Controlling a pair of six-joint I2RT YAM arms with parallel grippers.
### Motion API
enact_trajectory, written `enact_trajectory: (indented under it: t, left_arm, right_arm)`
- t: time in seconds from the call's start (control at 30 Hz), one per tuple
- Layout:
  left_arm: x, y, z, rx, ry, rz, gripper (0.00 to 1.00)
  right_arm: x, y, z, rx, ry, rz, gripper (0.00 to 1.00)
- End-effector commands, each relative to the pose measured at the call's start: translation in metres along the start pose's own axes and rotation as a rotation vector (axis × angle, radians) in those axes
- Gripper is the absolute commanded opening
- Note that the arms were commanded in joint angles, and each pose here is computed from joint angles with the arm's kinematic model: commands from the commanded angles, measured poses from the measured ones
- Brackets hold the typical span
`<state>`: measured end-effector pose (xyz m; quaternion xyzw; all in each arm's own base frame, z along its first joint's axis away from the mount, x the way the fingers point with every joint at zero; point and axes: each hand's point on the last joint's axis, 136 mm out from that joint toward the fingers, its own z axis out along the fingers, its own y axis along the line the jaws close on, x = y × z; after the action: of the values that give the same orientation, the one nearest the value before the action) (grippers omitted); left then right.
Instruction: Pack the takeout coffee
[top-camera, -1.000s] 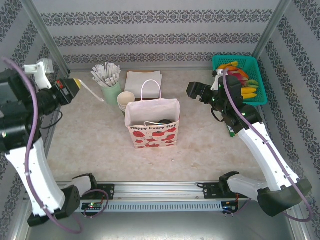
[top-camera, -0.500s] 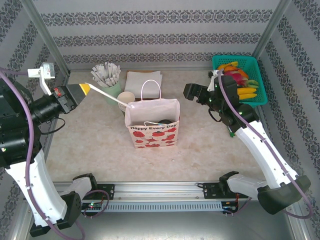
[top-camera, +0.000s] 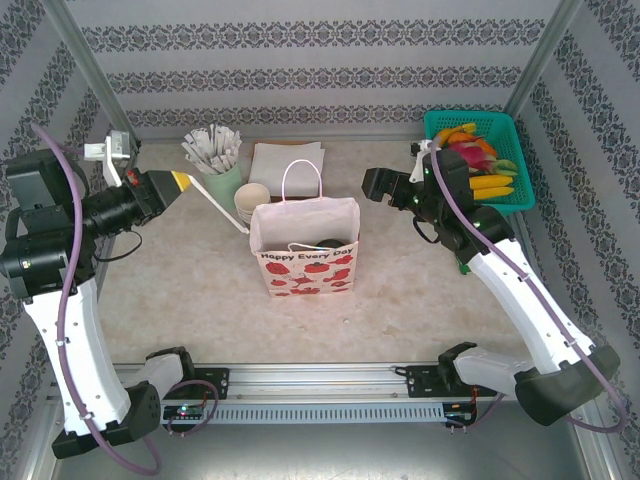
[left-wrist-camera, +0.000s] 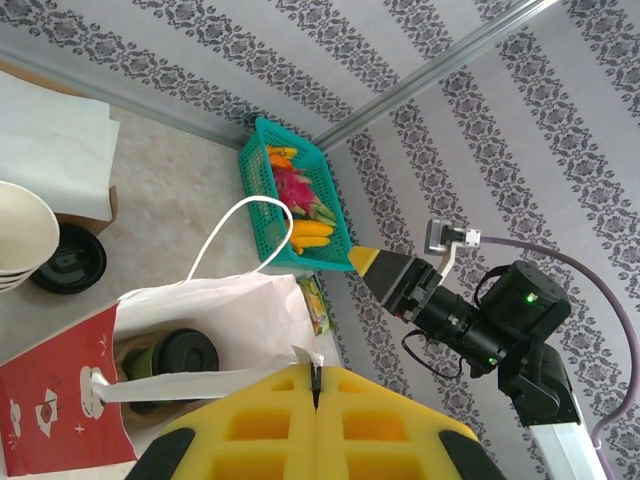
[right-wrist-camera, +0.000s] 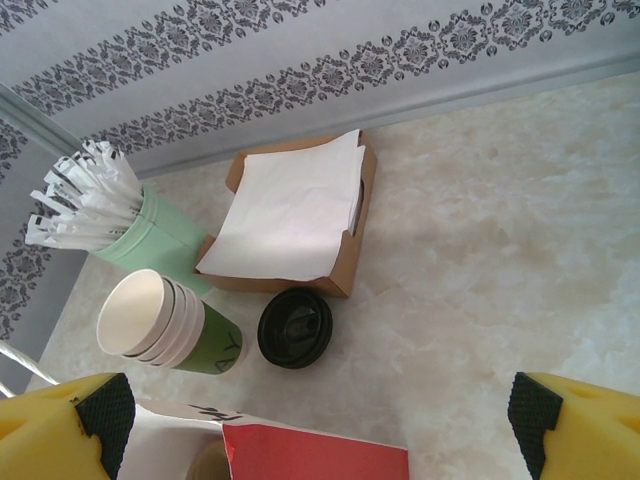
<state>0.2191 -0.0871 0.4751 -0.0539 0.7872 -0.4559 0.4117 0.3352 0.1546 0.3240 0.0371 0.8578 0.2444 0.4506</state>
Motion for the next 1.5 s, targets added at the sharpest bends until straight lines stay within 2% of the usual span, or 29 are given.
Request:
enact_trajectory:
  t: [0.0,0.23,0.4,0.5,0.6,0.7,0.83,1.0,1.17,1.23,1.27,1.33,1.37,1.47]
  left_arm:
    - [-0.008,-0.015,-0.005,0.017,-0.039,0.098,0.00]
    - [-0.014,-0.027,-0.005,0.058,-0.048,0.117,0.00]
    - [-0.003,-0.025,0.008,0.074,0.007,0.103,0.00]
    - [0.011,-0.017,0.028,0.073,0.079,0.093,0.00]
    - [0.023,0.003,0.043,-0.033,0.142,0.113,0.00]
    - [0.031,0.015,0.053,-0.081,0.189,0.139,0.00]
    - [0.050,0.043,0.068,-0.218,0.296,0.207,0.00]
    - [0.072,0.060,0.090,-0.349,0.451,0.317,0.00]
    - [0.112,0.050,0.131,-0.319,0.645,0.441,0.01]
    - [0.129,0.046,0.149,-0.298,0.715,0.471,0.08]
    - [0.139,0.042,0.158,-0.273,0.751,0.482,0.16]
    - [0.152,0.030,0.169,-0.207,0.792,0.509,0.48]
    - [0.153,0.025,0.171,-0.187,0.786,0.530,0.61]
    - [0.132,0.022,0.161,-0.217,0.662,0.590,0.92]
  right_arm:
    - [-0.005,0.009,-0.002,-0.014,-0.006,-0.030,0.98]
    - [-0.003,0.008,-0.001,-0.006,0.001,-0.042,0.98]
    - [-0.001,0.009,0.002,-0.005,0.007,-0.044,0.98]
    - [-0.001,0.010,0.004,-0.006,0.012,-0.045,0.98]
    - [0.002,0.012,0.005,-0.010,0.023,-0.053,0.98]
    - [0.004,0.010,0.004,0.001,0.029,-0.064,0.98]
    - [0.007,0.006,0.002,0.016,0.033,-0.075,0.98]
    - [0.010,0.004,0.000,0.026,0.041,-0.087,0.98]
    - [0.014,0.001,0.002,0.033,0.051,-0.092,0.98]
    - [0.017,0.001,0.003,0.029,0.060,-0.093,0.98]
    - [0.019,0.002,0.003,0.023,0.066,-0.093,0.98]
    - [0.024,0.004,0.005,0.002,0.087,-0.093,0.98]
    - [0.028,0.006,0.006,-0.013,0.105,-0.095,0.98]
    - [0.044,0.010,0.011,-0.053,0.175,-0.092,0.98]
